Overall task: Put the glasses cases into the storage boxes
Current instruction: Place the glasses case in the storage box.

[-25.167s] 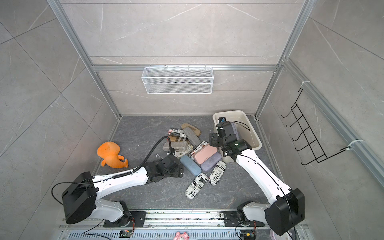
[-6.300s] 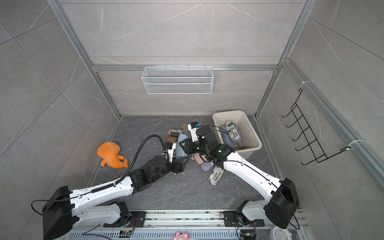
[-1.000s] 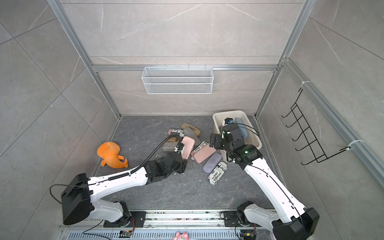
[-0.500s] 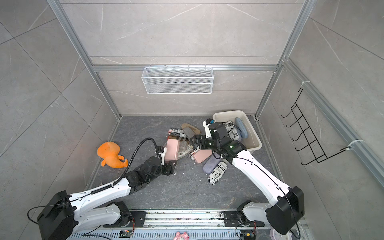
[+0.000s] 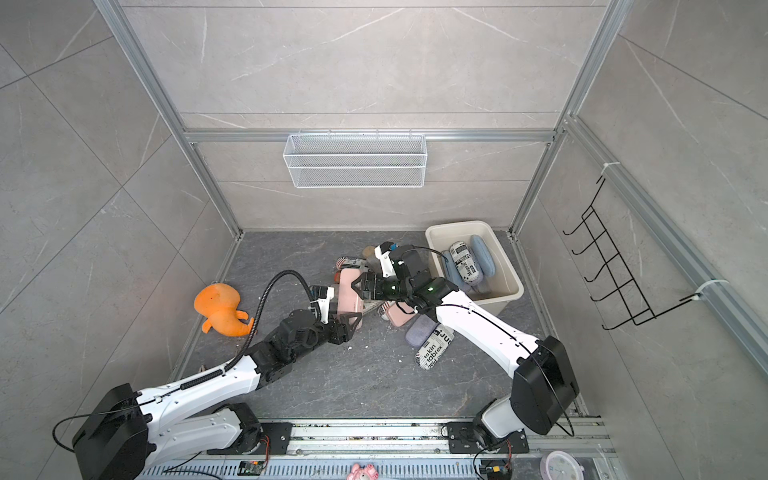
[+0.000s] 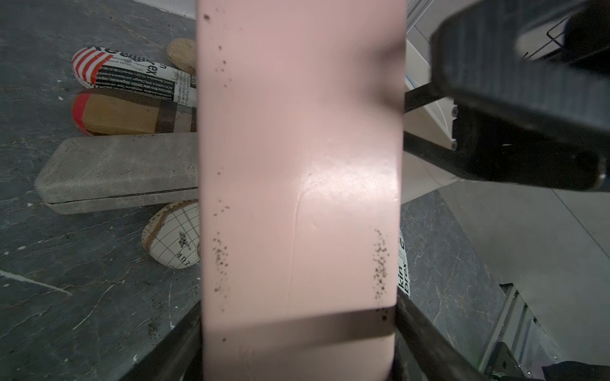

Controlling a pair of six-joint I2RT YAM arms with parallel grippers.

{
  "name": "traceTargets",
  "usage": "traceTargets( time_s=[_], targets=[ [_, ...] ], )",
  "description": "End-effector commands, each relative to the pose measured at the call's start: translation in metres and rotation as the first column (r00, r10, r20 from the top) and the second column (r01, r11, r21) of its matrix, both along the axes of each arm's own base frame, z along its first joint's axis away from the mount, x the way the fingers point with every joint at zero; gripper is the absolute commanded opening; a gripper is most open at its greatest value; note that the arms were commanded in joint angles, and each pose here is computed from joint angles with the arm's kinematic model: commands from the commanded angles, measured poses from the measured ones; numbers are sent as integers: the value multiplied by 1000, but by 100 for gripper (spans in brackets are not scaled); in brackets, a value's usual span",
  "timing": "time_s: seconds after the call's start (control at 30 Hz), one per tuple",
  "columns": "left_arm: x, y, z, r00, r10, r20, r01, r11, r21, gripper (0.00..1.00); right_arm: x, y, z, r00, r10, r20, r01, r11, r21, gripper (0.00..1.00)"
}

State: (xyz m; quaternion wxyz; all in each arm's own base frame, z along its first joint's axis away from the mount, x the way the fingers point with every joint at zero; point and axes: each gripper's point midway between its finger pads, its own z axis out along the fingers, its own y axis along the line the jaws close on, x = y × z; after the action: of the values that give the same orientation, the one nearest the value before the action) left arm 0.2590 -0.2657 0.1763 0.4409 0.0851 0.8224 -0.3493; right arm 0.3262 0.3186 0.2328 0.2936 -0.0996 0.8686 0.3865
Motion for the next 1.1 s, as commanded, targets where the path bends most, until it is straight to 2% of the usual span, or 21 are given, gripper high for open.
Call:
traceTargets(
  time_s=[0.0,0.17,0.3,0.4,0.47,0.53,0.6,0.77,0.83,0.97,1.07],
  targets=[
    [7,-14,54,995,-16,103,31,989,-145,59,3,11,14,1000,11,19,-12,999,50,73],
    [10,-14,56,994,-10,108,25,990,-135,59,1,22,13,999,38,1,-38,996,77,47],
    [10,-15,54,994,-12,107,26,991,-134,59,3,24,12,999,38,-3,-38,997,72,32],
    [10,-15,55,994,-16,111,30,991,-130,60,4,25,13,999,43,1,-43,997,62,26],
    [11,-14,54,994,-12,111,26,992,-122,72,5,23,15,999,33,7,-33,998,53,24],
    [11,-9,51,994,6,105,5,994,-111,89,7,21,20,999,24,21,-25,999,40,21],
    [10,-3,49,994,26,102,-15,994,-106,98,12,16,28,999,-2,47,2,1000,18,20],
    [-1,16,53,993,53,107,-43,995,-91,100,32,-2,62,988,-69,140,75,996,-41,18],
    [-3,30,50,990,95,104,-89,994,-69,100,47,-22,82,977,-114,180,127,990,-62,17],
    [-6,60,36,976,203,74,-202,979,-22,99,79,-102,106,929,-258,265,315,928,-200,17],
    [-11,75,27,967,248,54,-248,969,-2,99,94,-179,113,852,-389,350,502,798,-334,17]
  ],
)
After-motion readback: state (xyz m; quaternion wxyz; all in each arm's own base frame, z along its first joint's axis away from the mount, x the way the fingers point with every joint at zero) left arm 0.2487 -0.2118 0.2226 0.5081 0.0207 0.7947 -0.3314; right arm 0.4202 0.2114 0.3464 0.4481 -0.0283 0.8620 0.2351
